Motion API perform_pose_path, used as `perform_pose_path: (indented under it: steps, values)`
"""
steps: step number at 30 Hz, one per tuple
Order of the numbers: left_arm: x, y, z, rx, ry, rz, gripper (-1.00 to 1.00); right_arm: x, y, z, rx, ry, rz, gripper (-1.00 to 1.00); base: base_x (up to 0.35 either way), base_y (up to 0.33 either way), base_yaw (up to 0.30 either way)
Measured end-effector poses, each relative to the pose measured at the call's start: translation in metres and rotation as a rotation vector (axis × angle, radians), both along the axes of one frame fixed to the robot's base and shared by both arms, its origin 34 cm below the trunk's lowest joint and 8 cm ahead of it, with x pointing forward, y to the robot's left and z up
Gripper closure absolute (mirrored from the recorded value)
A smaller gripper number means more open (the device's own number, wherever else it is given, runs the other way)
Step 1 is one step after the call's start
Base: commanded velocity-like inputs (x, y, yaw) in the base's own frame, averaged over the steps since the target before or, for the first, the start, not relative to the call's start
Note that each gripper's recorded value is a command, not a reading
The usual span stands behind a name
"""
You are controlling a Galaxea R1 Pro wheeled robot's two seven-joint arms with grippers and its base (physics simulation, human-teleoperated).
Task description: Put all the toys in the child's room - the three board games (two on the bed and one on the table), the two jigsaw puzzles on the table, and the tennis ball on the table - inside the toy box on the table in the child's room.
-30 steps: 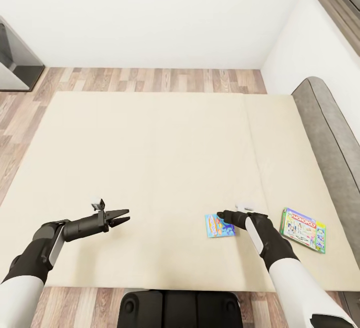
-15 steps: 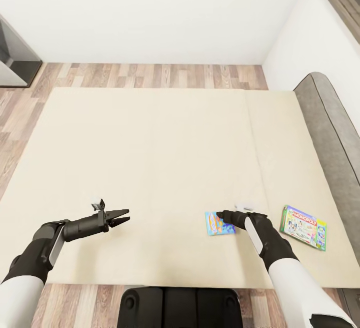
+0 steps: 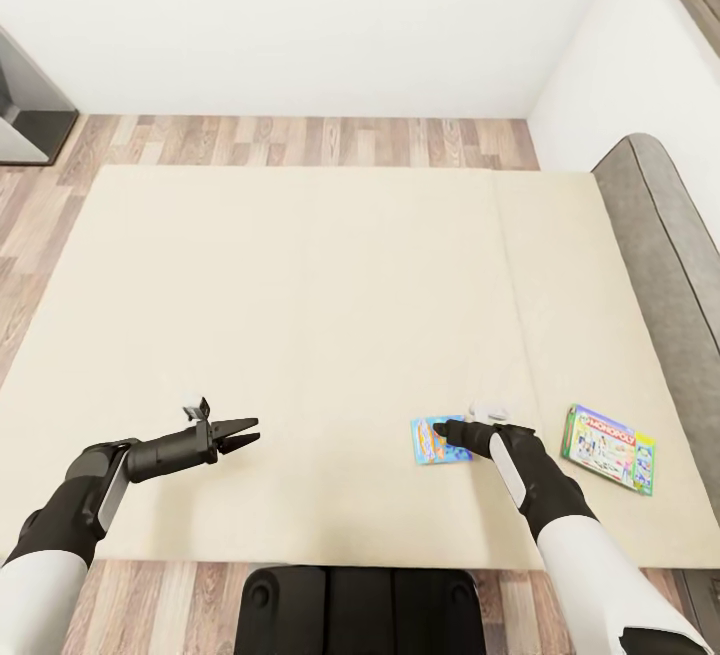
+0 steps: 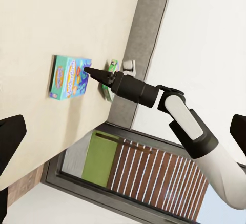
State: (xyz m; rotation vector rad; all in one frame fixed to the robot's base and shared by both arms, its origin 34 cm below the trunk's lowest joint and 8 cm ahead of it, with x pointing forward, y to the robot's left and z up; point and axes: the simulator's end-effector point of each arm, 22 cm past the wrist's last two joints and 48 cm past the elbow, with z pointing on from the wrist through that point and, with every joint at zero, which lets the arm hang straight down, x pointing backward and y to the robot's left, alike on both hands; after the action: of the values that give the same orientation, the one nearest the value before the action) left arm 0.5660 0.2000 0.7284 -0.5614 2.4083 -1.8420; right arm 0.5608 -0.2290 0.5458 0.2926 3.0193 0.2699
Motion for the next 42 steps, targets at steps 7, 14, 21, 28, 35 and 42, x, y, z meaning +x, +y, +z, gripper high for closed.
perform_pose_path:
  steps: [7,14,21,28,35,42]
  values:
    - [-0.0031,0.0,-0.0051,0.0,0.012,0.0,-1.0,-0.0047,-0.0001,-0.0048,0.0,0.01,0.0,-1.0,0.0,0.0,0.0]
    - [-0.0043,0.0,-0.0071,0.001,0.015,0.0,-1.0,-0.0057,-0.0002,-0.0063,0.0,0.011,0.0,-1.0,0.0,0.0,0.0]
    - [-0.0045,0.0,-0.0074,0.001,0.016,0.0,-1.0,-0.005,-0.0002,-0.0063,0.002,0.008,0.0,-1.0,0.0,0.0,0.0]
    - [-0.0046,0.0001,-0.0075,0.001,0.016,0.0,-1.0,-0.005,0.0011,-0.0063,0.004,0.007,0.0,-1.0,0.0,0.0,0.0]
    - [-0.0044,0.0,-0.0071,0.0,0.015,0.0,-1.0,-0.0047,0.0013,-0.0063,0.004,0.006,0.0,-1.0,0.0,0.0,0.0]
    - [-0.0041,0.0,-0.0067,-0.001,0.011,0.0,-1.0,-0.0049,0.0015,-0.0063,0.004,0.006,0.0,-1.0,0.0,0.0,0.0]
